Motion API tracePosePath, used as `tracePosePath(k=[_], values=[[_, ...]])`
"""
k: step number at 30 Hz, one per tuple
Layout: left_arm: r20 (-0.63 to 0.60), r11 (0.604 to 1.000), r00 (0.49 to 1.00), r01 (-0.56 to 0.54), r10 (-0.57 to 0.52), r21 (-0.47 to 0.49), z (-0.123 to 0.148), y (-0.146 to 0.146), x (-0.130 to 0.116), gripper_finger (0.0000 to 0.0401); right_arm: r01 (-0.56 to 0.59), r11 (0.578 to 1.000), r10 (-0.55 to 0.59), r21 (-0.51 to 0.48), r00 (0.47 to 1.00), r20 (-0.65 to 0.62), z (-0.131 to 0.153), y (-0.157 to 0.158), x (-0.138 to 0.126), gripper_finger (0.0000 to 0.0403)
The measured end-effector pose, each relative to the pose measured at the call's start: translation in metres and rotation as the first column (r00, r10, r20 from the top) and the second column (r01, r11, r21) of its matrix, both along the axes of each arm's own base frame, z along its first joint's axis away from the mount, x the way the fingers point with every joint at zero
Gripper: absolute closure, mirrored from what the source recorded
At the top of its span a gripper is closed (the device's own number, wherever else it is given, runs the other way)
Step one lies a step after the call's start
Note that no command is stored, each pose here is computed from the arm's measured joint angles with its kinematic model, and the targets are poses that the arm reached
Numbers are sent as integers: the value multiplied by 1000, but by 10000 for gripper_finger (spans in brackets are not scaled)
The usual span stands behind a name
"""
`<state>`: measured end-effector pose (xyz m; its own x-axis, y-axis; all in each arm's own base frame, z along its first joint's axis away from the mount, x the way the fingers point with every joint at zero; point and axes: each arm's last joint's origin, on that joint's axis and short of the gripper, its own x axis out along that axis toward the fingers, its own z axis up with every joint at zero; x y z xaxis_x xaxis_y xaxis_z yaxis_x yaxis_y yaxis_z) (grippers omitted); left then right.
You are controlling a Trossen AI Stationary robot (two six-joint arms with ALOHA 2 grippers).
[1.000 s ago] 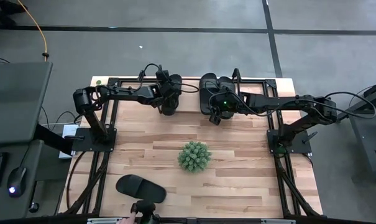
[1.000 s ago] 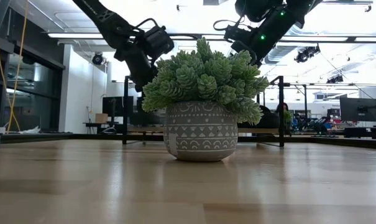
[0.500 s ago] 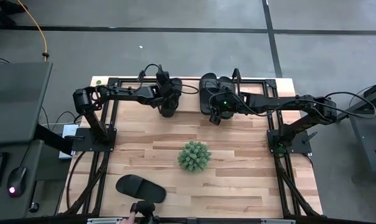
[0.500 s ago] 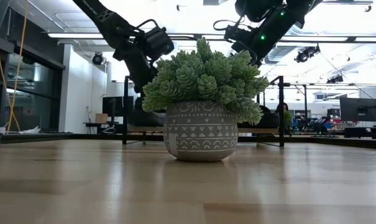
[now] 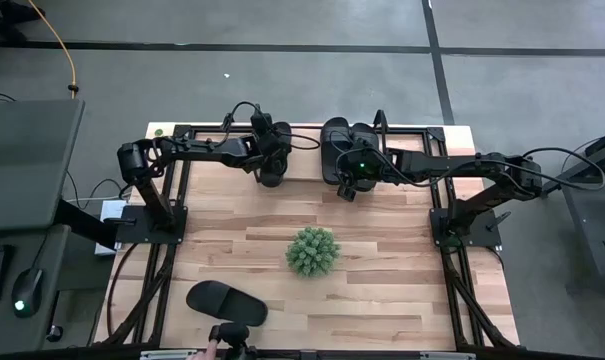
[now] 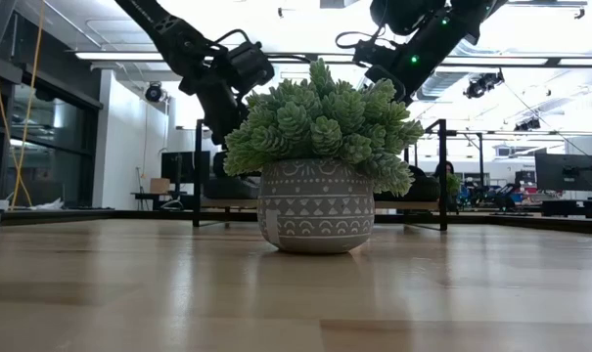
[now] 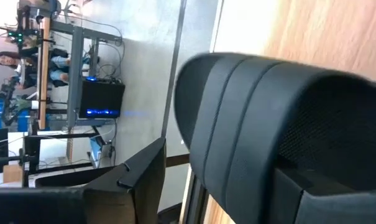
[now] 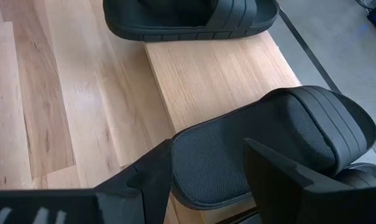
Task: Pick and place slides into the shelf
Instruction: Put the top black slide on the shelf, then put the black slide on the shelf
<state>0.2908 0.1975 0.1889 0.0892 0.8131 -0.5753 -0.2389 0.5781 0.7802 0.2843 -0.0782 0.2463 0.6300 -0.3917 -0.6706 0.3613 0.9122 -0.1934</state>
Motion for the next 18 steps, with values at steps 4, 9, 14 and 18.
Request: tracePosePath(k=[4, 9, 14, 18], values=[[25, 1000, 1000, 5, -4, -22, -1, 0, 0, 206, 0, 1000, 0, 0, 1000, 0, 0, 0, 0, 219], [16, 999, 1000, 16, -15, -47, -2, -2, -1, 206, 1, 1000, -1, 1, 1000, 1, 0, 0, 0, 219], [5, 997, 1000, 20, -20, -69, -4, -3, -2, 206, 1, 1000, -1, 1, 1000, 0, 0, 0, 0, 219], [18, 997, 1000, 16, -15, -69, -1, -3, -2, 206, 1, 1000, -1, 1, 1000, 0, 0, 0, 0, 219]])
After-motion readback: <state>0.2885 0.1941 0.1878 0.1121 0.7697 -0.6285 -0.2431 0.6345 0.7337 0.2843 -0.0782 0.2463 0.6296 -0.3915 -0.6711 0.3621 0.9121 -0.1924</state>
